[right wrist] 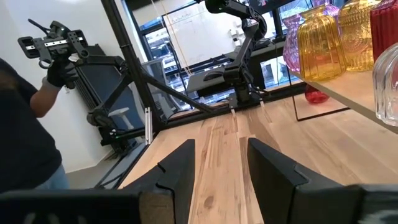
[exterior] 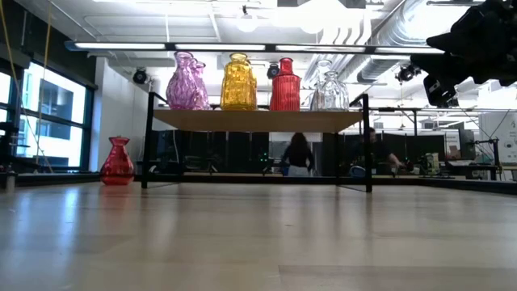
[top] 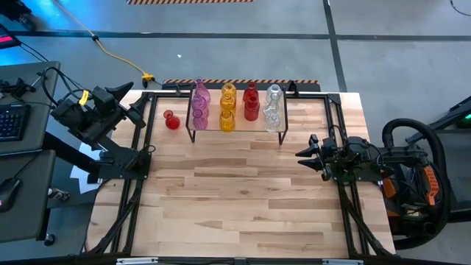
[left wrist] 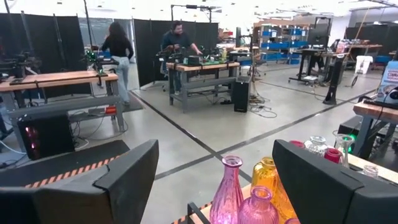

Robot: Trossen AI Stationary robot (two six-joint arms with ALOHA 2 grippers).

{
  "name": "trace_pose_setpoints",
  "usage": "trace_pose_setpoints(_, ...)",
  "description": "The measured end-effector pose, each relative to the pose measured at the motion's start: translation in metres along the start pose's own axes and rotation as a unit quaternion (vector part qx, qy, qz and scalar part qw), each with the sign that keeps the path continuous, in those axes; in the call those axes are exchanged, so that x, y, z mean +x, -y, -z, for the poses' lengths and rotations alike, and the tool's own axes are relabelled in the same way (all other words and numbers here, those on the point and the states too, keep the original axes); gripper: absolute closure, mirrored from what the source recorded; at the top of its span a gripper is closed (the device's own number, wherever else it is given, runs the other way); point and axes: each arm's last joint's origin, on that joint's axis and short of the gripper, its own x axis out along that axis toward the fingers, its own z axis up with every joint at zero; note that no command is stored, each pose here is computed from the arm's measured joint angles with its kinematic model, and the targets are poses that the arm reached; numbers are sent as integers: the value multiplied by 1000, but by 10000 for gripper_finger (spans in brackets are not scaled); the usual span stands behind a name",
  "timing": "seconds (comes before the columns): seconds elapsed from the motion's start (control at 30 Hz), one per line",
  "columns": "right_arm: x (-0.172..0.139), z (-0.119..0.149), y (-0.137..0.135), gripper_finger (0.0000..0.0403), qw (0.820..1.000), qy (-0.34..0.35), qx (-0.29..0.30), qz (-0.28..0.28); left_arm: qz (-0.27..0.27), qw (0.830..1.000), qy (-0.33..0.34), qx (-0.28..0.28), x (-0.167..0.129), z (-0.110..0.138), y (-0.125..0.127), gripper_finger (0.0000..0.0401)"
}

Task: Sort vases onto shelf
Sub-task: Put the red vase on the shelf aligned with the other red vases

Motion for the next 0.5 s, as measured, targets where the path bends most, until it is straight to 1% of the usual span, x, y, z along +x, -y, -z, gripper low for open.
trace_pose_setpoints(0.2,0,0,0,273,1000,0,0,0,0,1000,0,2,0,0,0,94)
trace_pose_setpoints(0.33,0,0,0,273,1000,0,0,0,-1,1000,0,18,0,0,0,94)
trace_pose_setpoints(0.5,0,0,0,273,1000,0,0,0,-18,1000,0,17,2,-7,-6,94)
